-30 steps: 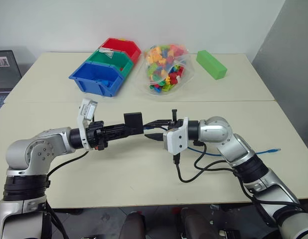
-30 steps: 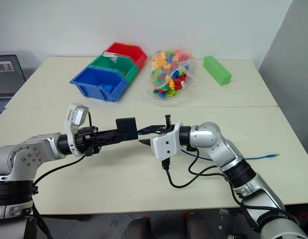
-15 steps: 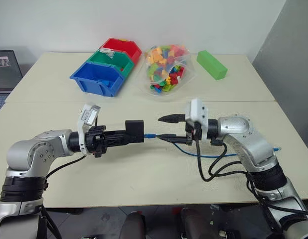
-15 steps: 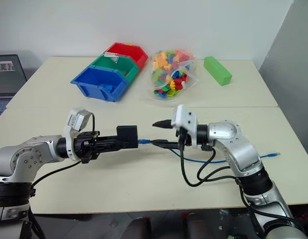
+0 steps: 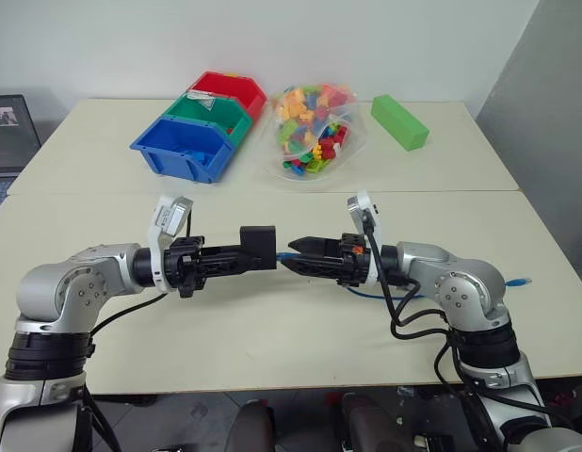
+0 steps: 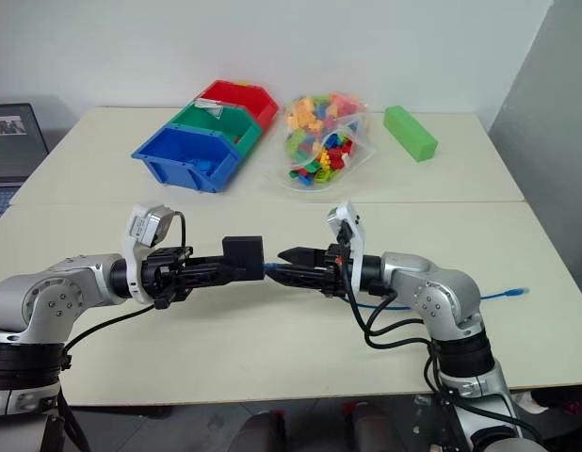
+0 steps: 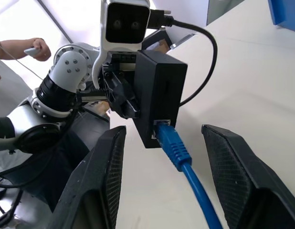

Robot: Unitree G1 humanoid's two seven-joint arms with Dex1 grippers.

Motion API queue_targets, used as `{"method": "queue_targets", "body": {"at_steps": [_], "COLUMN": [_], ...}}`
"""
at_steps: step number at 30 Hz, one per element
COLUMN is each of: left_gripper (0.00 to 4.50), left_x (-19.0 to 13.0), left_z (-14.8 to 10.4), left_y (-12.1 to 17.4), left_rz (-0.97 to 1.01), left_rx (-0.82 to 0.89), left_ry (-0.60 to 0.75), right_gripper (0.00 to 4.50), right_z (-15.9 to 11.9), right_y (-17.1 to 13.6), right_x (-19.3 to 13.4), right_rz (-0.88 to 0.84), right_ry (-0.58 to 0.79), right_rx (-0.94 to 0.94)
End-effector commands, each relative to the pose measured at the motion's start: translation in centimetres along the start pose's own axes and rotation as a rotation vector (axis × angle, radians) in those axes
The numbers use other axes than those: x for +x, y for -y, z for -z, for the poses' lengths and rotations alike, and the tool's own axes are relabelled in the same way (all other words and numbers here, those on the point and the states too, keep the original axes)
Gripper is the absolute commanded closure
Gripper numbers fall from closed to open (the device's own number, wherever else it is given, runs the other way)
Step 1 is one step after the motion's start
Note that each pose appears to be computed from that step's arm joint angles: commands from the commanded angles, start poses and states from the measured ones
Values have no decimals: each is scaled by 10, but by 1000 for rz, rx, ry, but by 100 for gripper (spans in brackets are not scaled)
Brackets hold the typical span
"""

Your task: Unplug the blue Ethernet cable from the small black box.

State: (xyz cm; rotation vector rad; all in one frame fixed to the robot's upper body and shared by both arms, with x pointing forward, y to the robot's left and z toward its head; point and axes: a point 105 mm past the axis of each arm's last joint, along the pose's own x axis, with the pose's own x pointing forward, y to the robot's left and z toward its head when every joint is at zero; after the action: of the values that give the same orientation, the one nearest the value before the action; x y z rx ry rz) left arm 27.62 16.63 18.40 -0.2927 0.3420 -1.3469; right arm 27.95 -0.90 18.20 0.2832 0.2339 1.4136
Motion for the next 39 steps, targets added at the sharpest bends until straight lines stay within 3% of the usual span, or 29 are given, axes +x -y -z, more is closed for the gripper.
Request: {"method": "queue_targets", "body": {"at_steps": [1,12,25,39], "left_gripper": [373,373,373,373], "left_x": [3,4,6,8], "left_z": [-9,-8,-7,-11], "left_y": [8,8,9,7], "left_rz": [41,42,51,44], "left_rx": [44,45,47,43], "left_ry": [10,7,-5,13], "right_gripper": [183,183,441,445], "right_z": [-6,-7,-7,-6], "right_y": [-5,-4,-8,-12], "right_x": [4,6,7,8], "right_rz": [-18,-34,-61,-83], "right_ry": [13,-1,-30,-42], "right_rx": [-18,-17,-31,-48]}}
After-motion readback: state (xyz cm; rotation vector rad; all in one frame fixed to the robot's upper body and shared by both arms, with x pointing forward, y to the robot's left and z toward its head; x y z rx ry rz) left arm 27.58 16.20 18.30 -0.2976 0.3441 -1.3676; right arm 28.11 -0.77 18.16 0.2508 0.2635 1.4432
